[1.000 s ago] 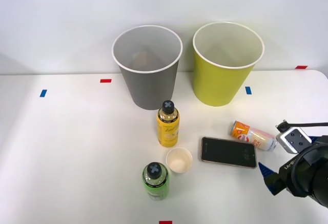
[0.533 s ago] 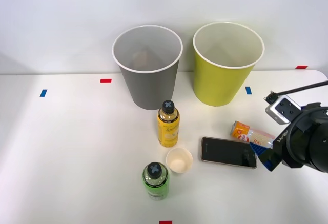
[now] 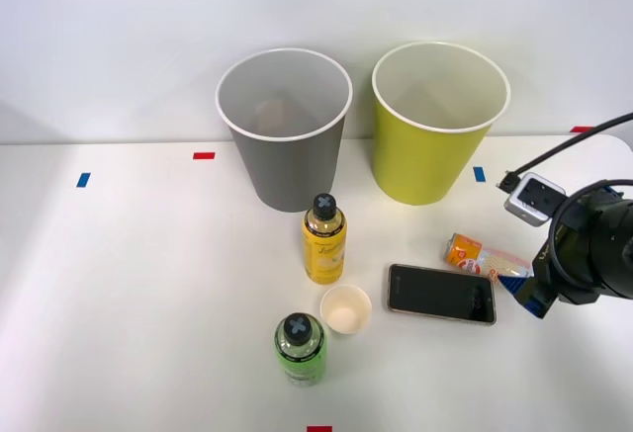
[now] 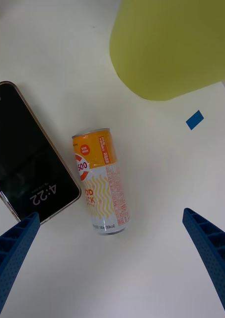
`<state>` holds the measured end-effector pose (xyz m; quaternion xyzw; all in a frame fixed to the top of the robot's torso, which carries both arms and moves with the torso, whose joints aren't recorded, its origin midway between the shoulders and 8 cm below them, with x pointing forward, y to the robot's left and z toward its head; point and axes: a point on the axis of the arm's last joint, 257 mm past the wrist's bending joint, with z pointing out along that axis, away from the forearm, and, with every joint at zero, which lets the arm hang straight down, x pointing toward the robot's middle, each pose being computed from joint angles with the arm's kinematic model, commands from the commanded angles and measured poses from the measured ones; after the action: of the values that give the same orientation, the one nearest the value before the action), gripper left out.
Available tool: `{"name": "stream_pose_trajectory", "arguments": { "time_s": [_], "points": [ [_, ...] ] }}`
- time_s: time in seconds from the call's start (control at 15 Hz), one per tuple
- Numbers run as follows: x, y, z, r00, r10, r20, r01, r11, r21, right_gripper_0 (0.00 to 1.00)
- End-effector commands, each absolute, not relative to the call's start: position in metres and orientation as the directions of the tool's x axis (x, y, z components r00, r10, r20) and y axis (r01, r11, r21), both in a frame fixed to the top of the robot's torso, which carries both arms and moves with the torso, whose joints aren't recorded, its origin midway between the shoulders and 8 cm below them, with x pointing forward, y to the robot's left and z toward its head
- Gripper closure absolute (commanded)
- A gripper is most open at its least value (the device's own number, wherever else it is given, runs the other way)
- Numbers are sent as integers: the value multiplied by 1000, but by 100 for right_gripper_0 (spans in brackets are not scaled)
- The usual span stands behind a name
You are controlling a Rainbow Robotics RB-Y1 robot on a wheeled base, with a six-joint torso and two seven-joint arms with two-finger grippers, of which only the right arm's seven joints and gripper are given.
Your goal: Put cans in the gray bin, plastic bottles in the light green bin
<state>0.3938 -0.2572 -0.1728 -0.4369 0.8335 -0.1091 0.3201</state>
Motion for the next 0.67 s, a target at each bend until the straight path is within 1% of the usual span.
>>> {"name": "stream_pose_trajectory", "arguments": {
  "time_s": [0.07, 0.2, 0.47, 0.67],
  "points": [
    [419, -258, -182, -440, -800, -407, -671, 595, -443, 0],
    [424, -262, -191, -458, -801, -386, -680, 595, -429, 0],
    [424, -259, -205, -461, -824, -331, -691, 567, -449, 0],
    [431, -252, -219, -481, -812, -332, -703, 583, -407, 0]
  ]
}}
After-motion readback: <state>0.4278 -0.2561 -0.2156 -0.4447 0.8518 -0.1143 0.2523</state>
